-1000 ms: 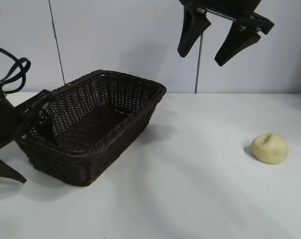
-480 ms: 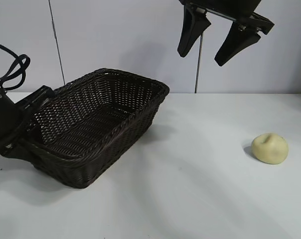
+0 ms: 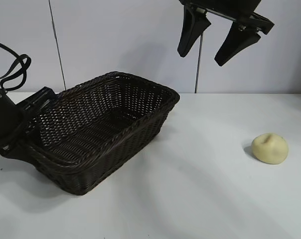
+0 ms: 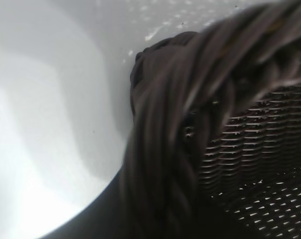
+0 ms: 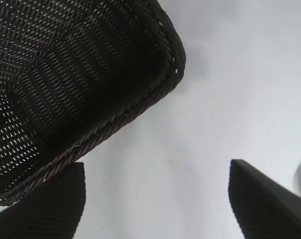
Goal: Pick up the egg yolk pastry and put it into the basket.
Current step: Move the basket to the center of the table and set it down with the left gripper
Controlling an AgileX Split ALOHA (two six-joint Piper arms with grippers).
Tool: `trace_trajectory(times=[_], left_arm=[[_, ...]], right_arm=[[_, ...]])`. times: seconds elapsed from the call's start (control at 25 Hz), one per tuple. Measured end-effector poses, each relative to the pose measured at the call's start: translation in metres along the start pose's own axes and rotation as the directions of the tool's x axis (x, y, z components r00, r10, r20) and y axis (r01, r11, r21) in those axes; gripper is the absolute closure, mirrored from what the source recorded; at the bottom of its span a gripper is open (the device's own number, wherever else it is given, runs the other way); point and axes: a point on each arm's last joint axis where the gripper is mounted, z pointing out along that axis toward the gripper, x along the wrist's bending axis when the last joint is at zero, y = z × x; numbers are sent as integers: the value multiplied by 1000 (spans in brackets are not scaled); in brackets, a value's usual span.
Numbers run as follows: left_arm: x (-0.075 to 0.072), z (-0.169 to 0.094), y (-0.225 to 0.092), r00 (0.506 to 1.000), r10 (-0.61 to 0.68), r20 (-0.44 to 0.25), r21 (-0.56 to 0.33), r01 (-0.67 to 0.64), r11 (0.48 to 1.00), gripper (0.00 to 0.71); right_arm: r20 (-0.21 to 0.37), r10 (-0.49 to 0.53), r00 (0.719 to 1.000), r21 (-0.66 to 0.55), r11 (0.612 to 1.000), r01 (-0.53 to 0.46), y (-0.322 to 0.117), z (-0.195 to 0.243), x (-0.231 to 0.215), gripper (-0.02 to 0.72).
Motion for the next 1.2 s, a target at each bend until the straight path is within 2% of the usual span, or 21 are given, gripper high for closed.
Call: trace_trajectory(times=[0.2, 0.56, 0.76, 0.92, 1.2], left_arm=[[-18, -12, 5, 997, 77, 24, 7, -77, 997, 609], [-22, -12, 5, 973, 230, 0, 54, -230, 972, 609], [-35, -8, 12, 945, 326, 5, 86, -325, 942, 609], [-50, 0, 23, 897, 441, -2, 134, -437, 889, 609], [-76, 1, 45, 763, 645, -38, 159, -632, 758, 609]], right_arm=[[0, 0, 1000, 0, 1000, 0, 0, 0, 0, 134], [0, 0, 1000, 0, 1000, 0, 0, 0, 0, 134], [0, 0, 1000, 1, 1000, 0, 0, 0, 0, 134], [0, 0, 1000, 1, 1000, 0, 0, 0, 0, 134], [-1, 0, 1000, 2, 1000, 0, 0, 0, 0, 134]])
